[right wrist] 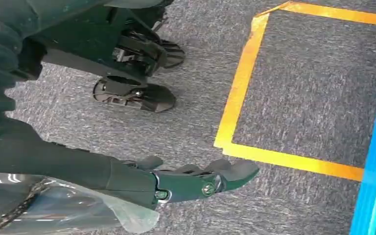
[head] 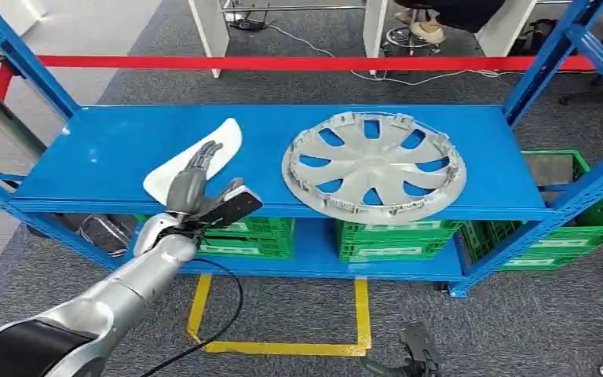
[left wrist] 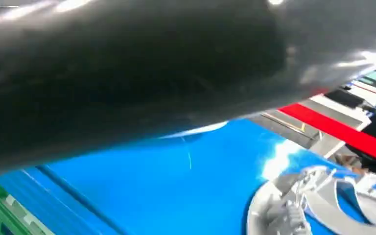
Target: Take the parts from the cabinet and place them on the table.
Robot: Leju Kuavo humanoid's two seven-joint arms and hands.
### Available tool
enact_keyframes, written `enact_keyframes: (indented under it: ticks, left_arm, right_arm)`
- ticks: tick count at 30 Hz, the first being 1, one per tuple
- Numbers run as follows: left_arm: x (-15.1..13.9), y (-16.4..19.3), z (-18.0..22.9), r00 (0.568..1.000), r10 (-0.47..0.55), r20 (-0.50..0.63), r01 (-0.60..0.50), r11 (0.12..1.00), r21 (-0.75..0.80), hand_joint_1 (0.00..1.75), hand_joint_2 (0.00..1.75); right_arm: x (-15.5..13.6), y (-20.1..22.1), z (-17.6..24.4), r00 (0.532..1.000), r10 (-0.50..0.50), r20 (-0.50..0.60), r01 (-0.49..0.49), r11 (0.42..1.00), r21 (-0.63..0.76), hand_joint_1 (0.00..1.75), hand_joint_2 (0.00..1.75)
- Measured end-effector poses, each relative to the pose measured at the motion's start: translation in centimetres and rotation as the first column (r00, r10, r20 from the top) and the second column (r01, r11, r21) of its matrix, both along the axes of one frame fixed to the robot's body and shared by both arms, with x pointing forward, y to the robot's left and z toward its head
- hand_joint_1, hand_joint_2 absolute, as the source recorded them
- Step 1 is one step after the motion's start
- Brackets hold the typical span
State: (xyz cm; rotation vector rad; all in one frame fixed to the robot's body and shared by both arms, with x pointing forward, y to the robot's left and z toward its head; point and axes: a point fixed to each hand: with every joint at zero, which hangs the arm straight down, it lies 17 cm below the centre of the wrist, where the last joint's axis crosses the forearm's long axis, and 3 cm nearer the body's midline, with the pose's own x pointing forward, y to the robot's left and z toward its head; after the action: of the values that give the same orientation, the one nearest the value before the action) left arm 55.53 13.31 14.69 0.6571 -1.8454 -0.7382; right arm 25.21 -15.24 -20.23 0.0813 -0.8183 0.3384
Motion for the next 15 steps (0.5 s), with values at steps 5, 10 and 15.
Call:
enact_keyframes:
  ticks: [5, 10, 15]
  left_arm:
    - [0.1, 0.5, 0.2, 1.000, 0.025, 0.016, -0.025, 1.000, 0.010, 0.00, 1.75]
    - [0.3, 1.3, 0.3, 0.997, 0.074, 0.034, -0.077, 0.995, 0.065, 0.00, 1.75]
    - [0.6, 2.0, 0.3, 0.988, 0.130, 0.087, -0.149, 0.950, 0.273, 0.00, 1.75]
  right_arm:
    - [0.0, 0.0, 0.0, 1.000, -0.002, 0.000, 0.002, 1.000, 0.000, 0.00, 1.75]
    - [0.0, -0.1, 0.0, 1.000, -0.005, 0.000, 0.005, 1.000, -0.002, 0.00, 1.75]
    - [0.0, -0.2, 0.0, 1.000, -0.013, 0.004, 0.013, 1.000, 0.001, 0.00, 1.75]
